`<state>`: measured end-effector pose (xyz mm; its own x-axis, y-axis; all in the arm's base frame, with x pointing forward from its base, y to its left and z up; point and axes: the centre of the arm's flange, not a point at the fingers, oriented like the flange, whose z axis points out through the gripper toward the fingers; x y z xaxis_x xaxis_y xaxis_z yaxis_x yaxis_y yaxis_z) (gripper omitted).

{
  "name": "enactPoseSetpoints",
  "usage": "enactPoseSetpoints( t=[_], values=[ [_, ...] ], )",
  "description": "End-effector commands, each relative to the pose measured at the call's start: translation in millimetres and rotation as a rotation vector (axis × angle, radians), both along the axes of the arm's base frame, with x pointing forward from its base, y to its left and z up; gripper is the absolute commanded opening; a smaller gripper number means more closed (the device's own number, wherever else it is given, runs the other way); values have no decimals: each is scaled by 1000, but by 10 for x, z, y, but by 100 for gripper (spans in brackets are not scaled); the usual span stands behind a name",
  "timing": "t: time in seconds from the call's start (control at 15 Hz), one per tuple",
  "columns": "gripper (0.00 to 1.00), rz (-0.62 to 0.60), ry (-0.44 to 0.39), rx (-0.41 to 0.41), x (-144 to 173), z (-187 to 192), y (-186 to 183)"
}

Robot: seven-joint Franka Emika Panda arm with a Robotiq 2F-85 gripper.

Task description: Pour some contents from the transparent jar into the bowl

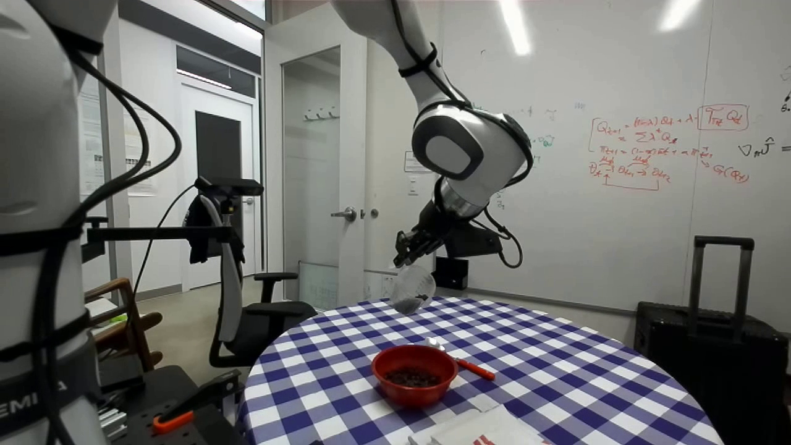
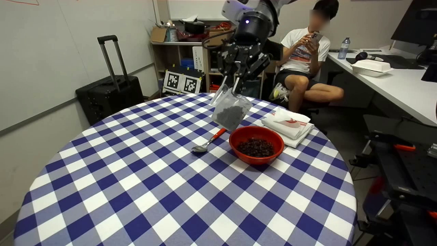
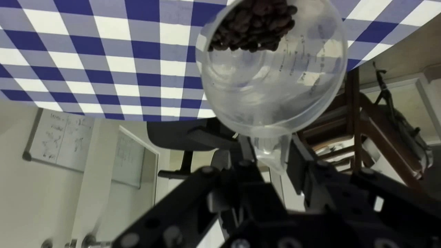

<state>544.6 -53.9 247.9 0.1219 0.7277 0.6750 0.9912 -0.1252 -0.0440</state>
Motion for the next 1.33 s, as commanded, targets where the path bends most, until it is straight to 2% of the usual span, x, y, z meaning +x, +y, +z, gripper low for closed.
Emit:
enactPoseSetpoints(
  t=[0.0,0.4,0.73,0.93,1.27],
  values=[
    [7,74,70,-181,339,216,276],
    [7,206,159,-497,677,230,761],
    [7,259,164,-770,863,126,1087],
    [7,279,152,-840,934,83,1286],
    [7,294,119,-839,1058,93,1570]
  ],
)
